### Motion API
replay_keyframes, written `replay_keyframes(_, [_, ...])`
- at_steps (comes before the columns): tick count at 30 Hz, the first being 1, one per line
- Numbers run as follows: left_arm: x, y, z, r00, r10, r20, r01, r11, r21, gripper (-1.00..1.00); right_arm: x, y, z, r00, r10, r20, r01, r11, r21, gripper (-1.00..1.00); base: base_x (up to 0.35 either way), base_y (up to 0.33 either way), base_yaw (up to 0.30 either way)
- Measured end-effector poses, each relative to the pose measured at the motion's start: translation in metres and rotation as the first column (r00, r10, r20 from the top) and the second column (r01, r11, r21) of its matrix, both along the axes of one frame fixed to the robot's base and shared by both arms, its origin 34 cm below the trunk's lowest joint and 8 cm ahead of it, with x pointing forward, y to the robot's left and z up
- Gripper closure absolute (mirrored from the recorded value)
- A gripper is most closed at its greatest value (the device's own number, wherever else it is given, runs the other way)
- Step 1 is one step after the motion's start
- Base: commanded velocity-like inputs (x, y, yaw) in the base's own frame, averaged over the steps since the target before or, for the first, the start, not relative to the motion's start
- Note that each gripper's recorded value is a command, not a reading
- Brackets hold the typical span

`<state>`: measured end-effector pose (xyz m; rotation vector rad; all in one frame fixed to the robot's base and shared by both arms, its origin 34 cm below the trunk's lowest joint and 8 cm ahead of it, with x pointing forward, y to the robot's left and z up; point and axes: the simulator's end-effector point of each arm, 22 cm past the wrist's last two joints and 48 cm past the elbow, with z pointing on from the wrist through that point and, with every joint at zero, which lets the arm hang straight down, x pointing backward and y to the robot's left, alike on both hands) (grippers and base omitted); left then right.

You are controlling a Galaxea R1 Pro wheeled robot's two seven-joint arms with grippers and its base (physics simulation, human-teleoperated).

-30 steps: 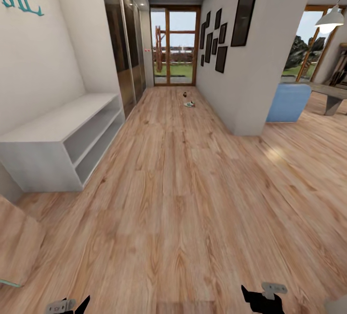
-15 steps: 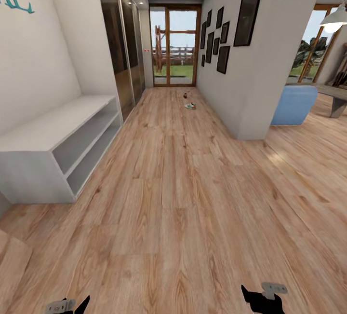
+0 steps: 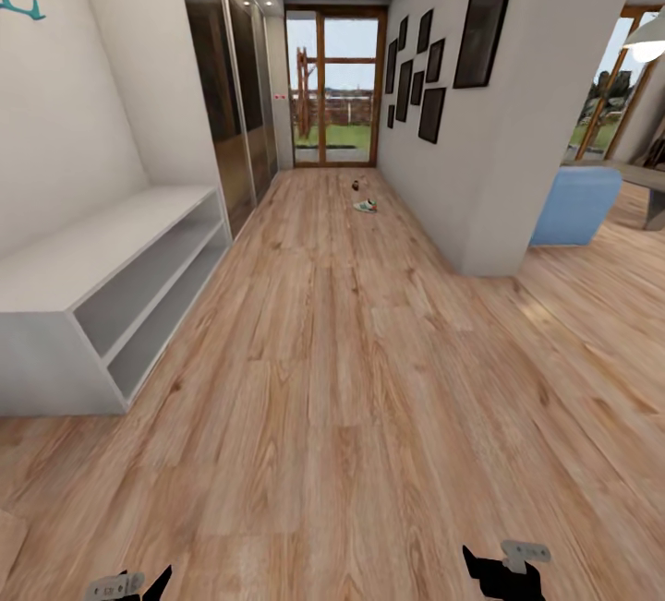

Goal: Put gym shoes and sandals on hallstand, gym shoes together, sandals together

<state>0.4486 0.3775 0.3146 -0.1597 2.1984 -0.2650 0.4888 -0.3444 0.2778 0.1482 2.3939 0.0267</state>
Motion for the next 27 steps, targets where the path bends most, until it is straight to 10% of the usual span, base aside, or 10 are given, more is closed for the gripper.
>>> replay_keyframes(27, [-0.0001, -0.0009, -0.0003, 1.000, 0.000, -0.001, 0.000, 1.000, -0.002, -1.00, 0.0000, -0.0060, 0.0009, 1.000, -0.001, 0.001, 0.001, 1.000, -0.009, -1.00, 0.339, 0.000, 0.000])
